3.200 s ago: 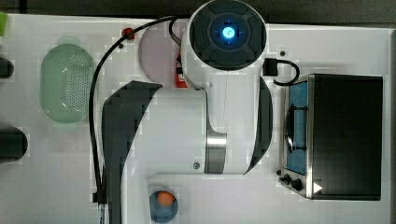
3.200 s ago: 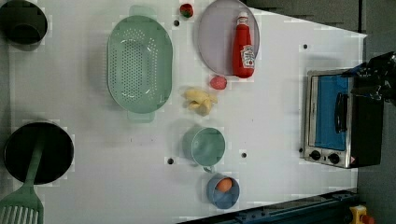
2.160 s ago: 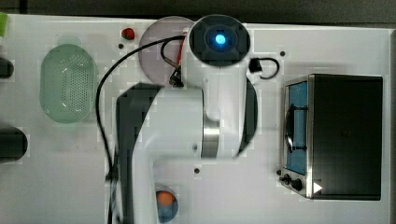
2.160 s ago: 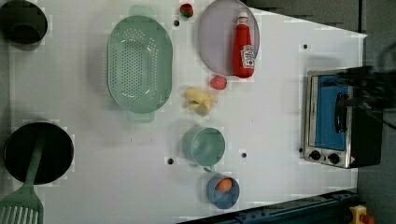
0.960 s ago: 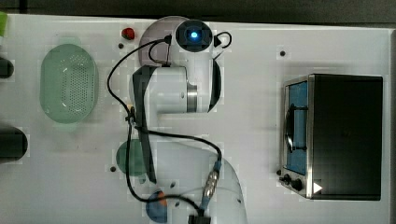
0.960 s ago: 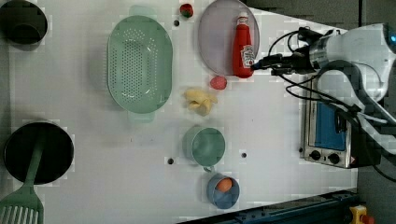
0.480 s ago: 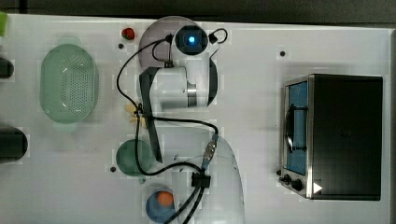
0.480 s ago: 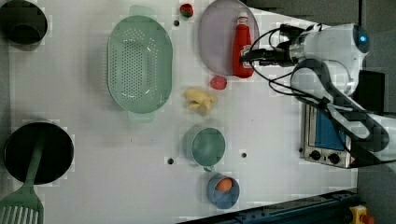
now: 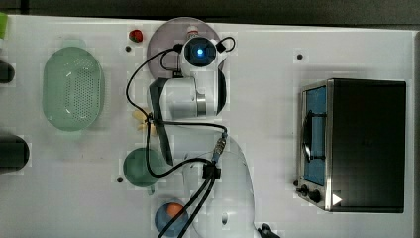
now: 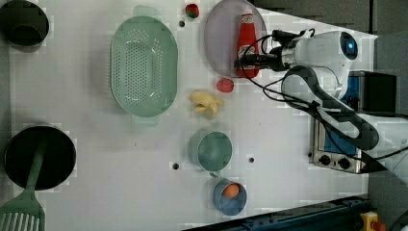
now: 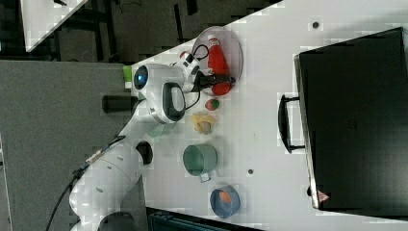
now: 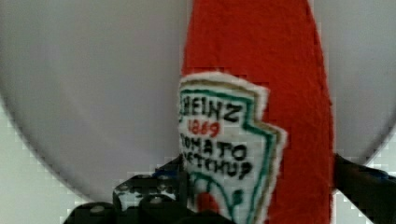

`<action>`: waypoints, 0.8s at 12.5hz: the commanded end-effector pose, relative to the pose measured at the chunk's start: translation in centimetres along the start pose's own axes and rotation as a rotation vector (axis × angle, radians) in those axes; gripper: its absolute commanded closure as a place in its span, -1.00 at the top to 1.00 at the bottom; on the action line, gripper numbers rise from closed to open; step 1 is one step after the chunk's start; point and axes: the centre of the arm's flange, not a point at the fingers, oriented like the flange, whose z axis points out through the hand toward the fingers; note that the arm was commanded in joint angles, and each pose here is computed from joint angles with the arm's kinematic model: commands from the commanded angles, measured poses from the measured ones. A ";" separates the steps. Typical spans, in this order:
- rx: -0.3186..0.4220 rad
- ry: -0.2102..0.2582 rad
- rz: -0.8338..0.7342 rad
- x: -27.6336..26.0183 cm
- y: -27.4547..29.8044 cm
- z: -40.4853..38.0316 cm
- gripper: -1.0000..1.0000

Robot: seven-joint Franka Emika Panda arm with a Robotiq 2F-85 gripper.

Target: Pick ketchup from plate and place it on table.

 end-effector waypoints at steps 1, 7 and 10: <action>0.009 0.063 -0.030 1.8 -0.1 -2.1 1.00; 0.008 0.076 -0.025 2.1 0.1 -2.8 0.26; 0.009 0.122 -0.005 3.3 0.3 -6.5 0.27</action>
